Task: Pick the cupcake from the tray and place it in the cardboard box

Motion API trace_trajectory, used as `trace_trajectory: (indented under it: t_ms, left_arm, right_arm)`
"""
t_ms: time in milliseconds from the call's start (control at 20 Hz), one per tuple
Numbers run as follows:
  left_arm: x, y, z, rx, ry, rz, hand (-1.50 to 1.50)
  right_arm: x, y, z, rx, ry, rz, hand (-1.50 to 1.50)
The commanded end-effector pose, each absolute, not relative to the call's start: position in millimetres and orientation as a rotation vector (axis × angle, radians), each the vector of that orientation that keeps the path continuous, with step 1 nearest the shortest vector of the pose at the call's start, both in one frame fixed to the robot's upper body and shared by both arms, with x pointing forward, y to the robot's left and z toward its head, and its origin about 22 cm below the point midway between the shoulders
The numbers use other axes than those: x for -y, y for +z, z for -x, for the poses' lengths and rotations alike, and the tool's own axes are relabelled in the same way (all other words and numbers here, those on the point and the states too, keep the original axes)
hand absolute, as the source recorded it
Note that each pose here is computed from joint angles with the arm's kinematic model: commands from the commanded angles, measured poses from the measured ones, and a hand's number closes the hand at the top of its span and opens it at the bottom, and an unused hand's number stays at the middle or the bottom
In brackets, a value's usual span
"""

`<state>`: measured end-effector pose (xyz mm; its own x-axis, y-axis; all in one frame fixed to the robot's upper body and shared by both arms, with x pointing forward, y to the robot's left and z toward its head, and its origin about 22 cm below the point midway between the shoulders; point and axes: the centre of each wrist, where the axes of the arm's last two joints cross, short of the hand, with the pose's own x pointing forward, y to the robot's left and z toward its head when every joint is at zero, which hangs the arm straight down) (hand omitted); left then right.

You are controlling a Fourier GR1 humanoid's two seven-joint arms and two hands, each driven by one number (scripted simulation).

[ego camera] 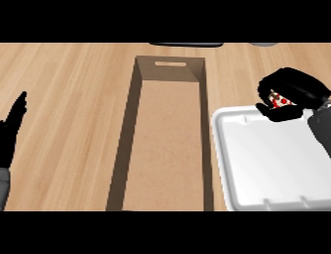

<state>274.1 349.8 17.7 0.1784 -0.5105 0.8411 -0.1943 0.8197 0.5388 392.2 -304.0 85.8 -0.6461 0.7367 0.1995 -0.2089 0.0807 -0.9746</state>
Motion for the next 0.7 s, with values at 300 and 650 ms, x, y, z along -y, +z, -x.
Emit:
trace_trajectory:
  t_ms: [300, 650]
  left_arm:
    - [-347, 14, -265, 1.382, -0.236, -0.628, 0.00]
    - [-356, 2, -248, 1.363, -0.217, -0.620, 0.00]
  right_arm:
    - [295, 161, -428, 2.178, 1.528, 0.416, 1.50]
    - [255, 165, -425, 2.218, 1.522, 0.157, 1.50]
